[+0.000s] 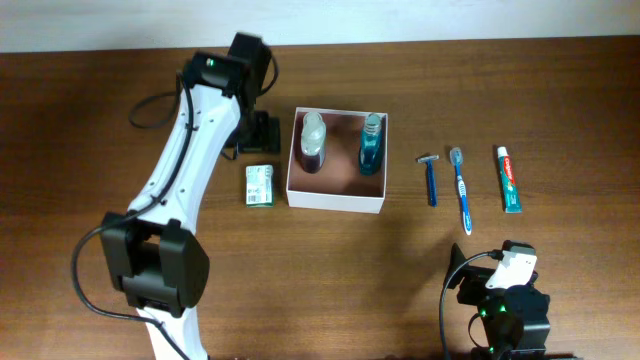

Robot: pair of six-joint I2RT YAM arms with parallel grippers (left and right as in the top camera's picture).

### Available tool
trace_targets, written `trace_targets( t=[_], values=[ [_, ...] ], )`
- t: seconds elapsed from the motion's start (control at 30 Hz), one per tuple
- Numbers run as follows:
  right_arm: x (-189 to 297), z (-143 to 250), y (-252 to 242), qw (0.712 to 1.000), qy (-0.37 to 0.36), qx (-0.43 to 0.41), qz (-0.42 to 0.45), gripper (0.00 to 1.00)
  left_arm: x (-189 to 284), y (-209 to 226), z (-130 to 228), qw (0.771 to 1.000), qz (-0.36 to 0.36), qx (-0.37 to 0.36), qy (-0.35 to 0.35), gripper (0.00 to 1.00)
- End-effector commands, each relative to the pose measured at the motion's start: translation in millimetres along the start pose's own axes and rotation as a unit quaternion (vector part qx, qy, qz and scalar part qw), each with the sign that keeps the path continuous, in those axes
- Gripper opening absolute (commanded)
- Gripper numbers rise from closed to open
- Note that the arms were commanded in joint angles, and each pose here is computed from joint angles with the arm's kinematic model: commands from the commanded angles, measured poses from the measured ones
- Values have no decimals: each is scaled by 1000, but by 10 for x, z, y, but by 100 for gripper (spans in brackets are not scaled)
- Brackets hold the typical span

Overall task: Pack container
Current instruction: 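Carry the mouthwash with the left gripper into the box's right corner, then grasp the green soap bar box with the left gripper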

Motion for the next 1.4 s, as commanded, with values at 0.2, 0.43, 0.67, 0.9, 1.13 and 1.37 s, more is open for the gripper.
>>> trace_targets(
  t=[0.2,0.43,0.67,0.9,1.13,1.37],
  values=[
    [-9,18,-10,1000,0,-7,3,99,-1018,-196,426,996,75,-22,53,99],
    [-9,18,-10,1000,0,-7,3,99,-1315,-100,499,998,53,-3,38,97],
    [-9,18,-10,1000,0,-7,3,99,-1335,-111,469,998,55,-3,30,72],
    [-9,18,-10,1000,0,-7,3,99,-1346,-33,451,998,50,3,33,46],
    [-9,18,-10,1000,0,-7,3,99,-974,107,322,998,53,19,23,19],
    [-9,18,-10,1000,0,-7,2,99,94,77,186,994,95,13,-55,11]
  ],
)
Point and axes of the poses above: each gripper's point midway between its finger pads, its own x axis back along the fingers, its own y axis along the line the jaws close on, z = x × y, the point moved 2 cm from there along x, back along the fingers, and after that the axes turned 11 degrees about x, right-handed, at the moved point
